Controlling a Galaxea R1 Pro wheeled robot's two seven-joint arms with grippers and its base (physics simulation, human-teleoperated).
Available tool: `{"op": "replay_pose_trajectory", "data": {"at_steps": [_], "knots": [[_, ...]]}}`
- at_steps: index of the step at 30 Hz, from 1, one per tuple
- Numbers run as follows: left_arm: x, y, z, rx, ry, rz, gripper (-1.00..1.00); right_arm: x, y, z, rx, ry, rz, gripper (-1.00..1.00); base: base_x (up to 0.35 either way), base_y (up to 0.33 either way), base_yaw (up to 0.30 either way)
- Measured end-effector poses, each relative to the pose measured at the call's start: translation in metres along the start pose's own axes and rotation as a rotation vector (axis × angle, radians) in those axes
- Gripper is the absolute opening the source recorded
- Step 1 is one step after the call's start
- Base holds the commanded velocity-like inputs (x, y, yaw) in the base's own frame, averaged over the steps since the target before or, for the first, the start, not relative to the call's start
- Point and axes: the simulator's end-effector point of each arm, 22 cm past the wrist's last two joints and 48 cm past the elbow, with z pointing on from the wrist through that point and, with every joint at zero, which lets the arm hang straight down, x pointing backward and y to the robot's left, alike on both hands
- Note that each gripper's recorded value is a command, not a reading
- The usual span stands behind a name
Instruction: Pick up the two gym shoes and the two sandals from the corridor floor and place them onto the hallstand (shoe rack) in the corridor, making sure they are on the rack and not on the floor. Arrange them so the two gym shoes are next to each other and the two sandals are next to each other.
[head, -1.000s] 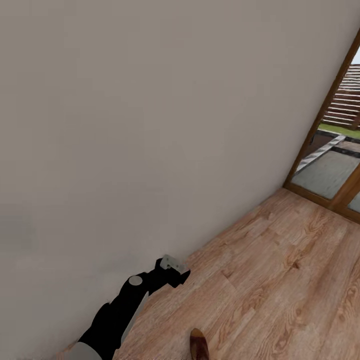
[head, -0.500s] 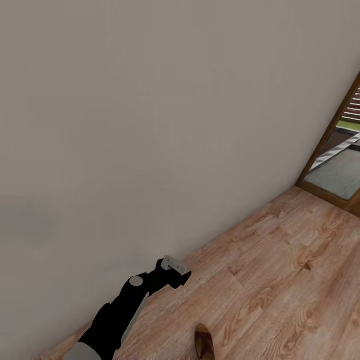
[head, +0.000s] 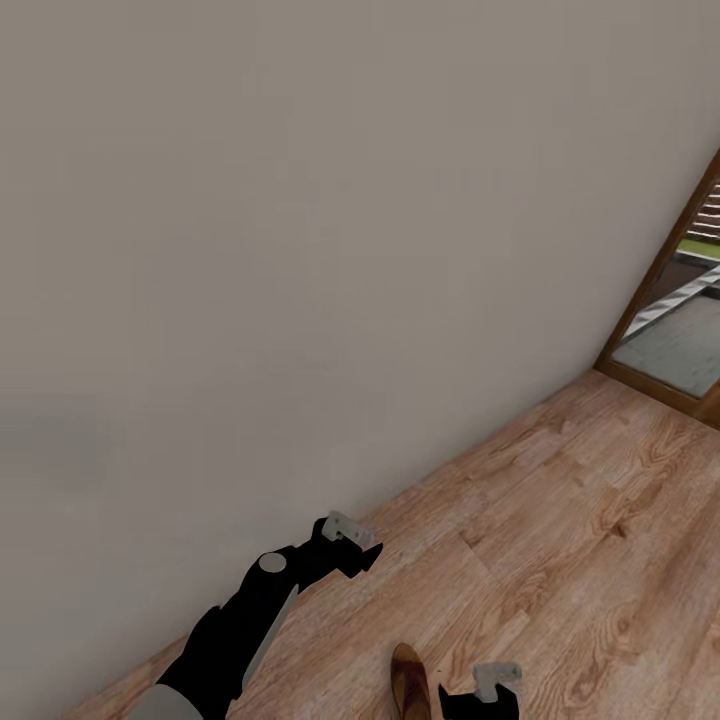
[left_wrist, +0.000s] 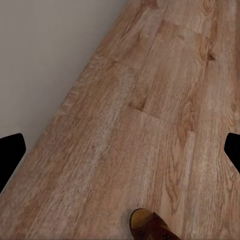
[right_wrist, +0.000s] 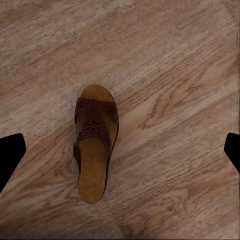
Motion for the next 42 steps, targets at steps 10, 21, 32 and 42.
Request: {"op": "replay_pose_trajectory", "data": {"at_steps": [10, 21, 32, 42], "knots": [[0.0, 0.0, 0.0, 0.0, 0.0, 0.0, 1.0, -0.038, -0.004, 0.009, 0.005, -0.049, -0.002, 1.0, 0.0, 0.0, 0.0], [0.0, 0.0, 0.0, 0.001, 0.001, 0.0, 1.0, -0.051, -0.003, 0.009, 0.001, -0.109, -0.002, 1.0, 0.0, 0.0, 0.0], [0.001, -0.001, 0.0, 0.002, 0.001, 0.0, 1.0, -0.044, -0.001, 0.009, -0.002, -0.115, -0.002, 1.0, 0.0, 0.0, 0.0], [0.022, 0.001, 0.011, 0.005, 0.011, -0.007, 1.0, -0.011, -0.002, 0.024, -0.002, -0.068, 0.0, 1.0, 0.0, 0.0, 0.025]]}}
